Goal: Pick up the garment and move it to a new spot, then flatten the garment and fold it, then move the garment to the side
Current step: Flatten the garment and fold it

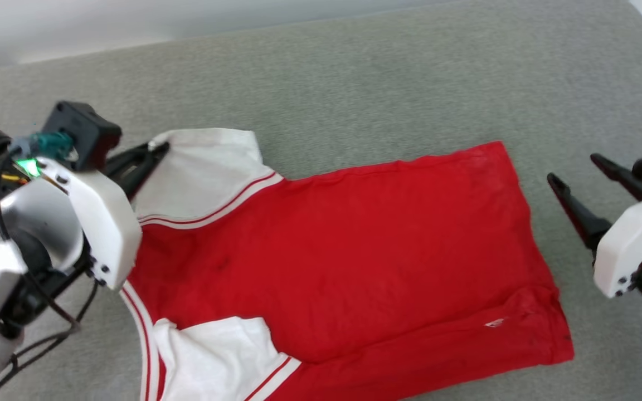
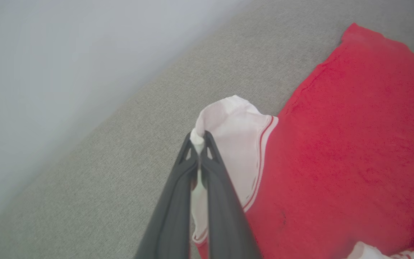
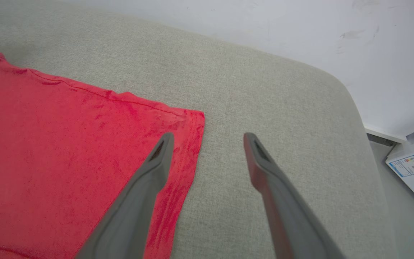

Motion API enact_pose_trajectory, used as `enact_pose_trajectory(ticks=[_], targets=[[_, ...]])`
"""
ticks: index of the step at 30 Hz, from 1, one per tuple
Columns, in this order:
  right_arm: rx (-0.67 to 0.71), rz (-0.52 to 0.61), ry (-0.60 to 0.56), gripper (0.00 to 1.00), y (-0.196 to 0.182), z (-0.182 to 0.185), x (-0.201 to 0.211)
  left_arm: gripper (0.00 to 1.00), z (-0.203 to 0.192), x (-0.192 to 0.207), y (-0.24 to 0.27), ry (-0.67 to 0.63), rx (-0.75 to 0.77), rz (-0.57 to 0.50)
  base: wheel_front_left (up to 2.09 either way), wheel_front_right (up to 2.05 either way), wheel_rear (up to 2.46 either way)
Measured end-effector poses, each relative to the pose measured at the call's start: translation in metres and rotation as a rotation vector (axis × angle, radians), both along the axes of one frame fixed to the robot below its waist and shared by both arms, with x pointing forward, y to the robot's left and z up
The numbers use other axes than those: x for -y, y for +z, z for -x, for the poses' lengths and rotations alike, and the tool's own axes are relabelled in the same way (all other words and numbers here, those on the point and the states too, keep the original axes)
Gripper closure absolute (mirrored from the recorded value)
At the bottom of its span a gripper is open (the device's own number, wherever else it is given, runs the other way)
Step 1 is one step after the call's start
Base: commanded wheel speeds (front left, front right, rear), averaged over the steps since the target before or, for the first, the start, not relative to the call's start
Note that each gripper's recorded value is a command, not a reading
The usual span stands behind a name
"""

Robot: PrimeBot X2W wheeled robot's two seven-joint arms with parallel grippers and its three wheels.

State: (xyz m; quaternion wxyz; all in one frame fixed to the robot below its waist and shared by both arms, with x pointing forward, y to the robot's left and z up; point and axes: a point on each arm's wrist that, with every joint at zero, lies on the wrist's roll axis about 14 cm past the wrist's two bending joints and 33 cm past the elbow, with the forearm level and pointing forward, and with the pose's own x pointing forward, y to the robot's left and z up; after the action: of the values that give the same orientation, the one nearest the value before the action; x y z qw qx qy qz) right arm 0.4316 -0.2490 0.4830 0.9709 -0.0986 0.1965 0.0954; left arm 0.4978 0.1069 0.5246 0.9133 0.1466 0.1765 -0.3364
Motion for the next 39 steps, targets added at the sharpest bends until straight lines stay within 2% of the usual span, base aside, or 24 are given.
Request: enact_pose_trajectory(ticks=[6,13,15,16,17,26,27,28,29,33,39], targets=[[-0.191,0.043,0.023,0.0,-0.017,-0.026,-0.001,1.0,0.025,0.001,0.008,-0.008,0.029,0.021,0.0,0.0,0.0],[-0.349,0.083,0.043,0.0,-0.046,-0.057,-0.009,1.0,0.037,0.0,0.006,-0.003,0.039,0.039,0.0,0.0,0.0],[-0.399,0.09,0.048,0.0,-0.058,-0.063,-0.012,1.0,0.04,-0.001,0.005,0.011,0.037,0.062,0.0,0.0,0.0],[-0.492,0.113,0.052,0.0,-0.084,-0.063,-0.012,1.0,0.044,-0.003,0.001,0.023,0.032,0.071,0.0,0.0,0.0],[-0.516,0.124,0.056,0.0,-0.091,-0.063,-0.013,1.0,0.046,-0.004,-0.002,0.025,0.027,0.07,0.0,0.0,0.0],[-0.604,0.153,0.133,0.0,-0.124,-0.068,-0.033,1.0,0.056,-0.008,-0.017,0.051,-0.015,0.085,0.0,0.0,0.0],[-0.612,0.156,0.137,0.2,-0.126,-0.067,-0.034,1.0,0.057,-0.009,-0.018,0.054,-0.019,0.087,0.0,0.0,0.0],[-0.617,0.158,0.141,0.69,-0.127,-0.067,-0.034,1.0,0.057,-0.009,-0.019,0.057,-0.021,0.089,0.0,0.0,0.0],[-0.621,0.159,0.145,1.0,-0.128,-0.067,-0.034,1.0,0.057,-0.01,-0.02,0.061,-0.022,0.091,0.0,0.0,0.0],[-0.604,0.134,0.153,1.0,-0.126,-0.066,-0.039,1.0,0.058,-0.014,-0.021,0.079,-0.021,0.093,0.0,0.0,0.0],[-0.533,0.05,0.097,1.0,-0.107,-0.065,-0.036,1.0,0.064,-0.025,-0.016,0.132,-0.003,0.107,0.0,0.0,0.0]])
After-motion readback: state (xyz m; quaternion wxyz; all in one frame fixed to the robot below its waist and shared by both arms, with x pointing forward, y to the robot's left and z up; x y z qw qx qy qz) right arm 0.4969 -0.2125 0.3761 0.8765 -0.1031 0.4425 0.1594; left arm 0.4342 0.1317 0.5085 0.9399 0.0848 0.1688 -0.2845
